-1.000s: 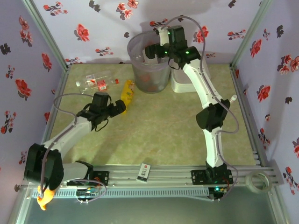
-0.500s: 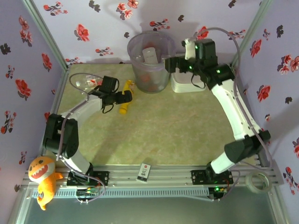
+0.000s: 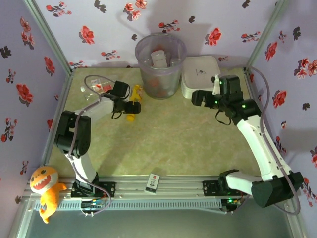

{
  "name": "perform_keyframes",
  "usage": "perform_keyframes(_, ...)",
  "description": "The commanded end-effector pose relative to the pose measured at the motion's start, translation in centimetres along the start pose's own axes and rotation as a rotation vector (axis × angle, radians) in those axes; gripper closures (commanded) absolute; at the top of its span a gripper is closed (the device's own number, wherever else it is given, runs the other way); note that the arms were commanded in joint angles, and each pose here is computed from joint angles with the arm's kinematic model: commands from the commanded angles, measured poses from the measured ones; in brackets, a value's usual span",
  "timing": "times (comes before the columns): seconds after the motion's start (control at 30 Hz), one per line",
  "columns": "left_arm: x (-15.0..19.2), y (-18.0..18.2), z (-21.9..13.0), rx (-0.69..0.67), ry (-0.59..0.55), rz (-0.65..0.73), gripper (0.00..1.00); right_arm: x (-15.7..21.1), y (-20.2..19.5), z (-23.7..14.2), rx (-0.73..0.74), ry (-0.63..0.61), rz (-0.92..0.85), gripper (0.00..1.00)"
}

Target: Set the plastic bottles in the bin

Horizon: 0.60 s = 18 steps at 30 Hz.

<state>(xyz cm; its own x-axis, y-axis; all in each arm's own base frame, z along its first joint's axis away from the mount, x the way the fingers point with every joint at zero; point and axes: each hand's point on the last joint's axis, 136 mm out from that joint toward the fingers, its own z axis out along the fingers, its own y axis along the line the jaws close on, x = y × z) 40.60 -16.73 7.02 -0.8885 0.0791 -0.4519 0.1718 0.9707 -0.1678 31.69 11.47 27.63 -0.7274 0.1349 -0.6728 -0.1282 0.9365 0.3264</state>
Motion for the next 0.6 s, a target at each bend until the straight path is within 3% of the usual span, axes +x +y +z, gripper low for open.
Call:
perform_keyframes(0.0, 0.34, 0.23, 0.79, 0.001, 0.040, 0.026, 0.16, 0.97, -1.25, 0.13, 0.044, 0.018, 0.038, 0.01)
perform_keyframes(0.3, 0.60, 0.62, 1.69, -0.019, 0.057, 0.004, 0.41, 0.52, -1.06, 0.41, 0.032, 0.001, 0.031, 0.01)
perform_keyframes(0.57, 0.87, 0.63, 1.48, -0.015, 0.051, 0.017, 0.58, 0.63, -0.81, 0.65, 0.013, 0.001, 0.051, 0.01)
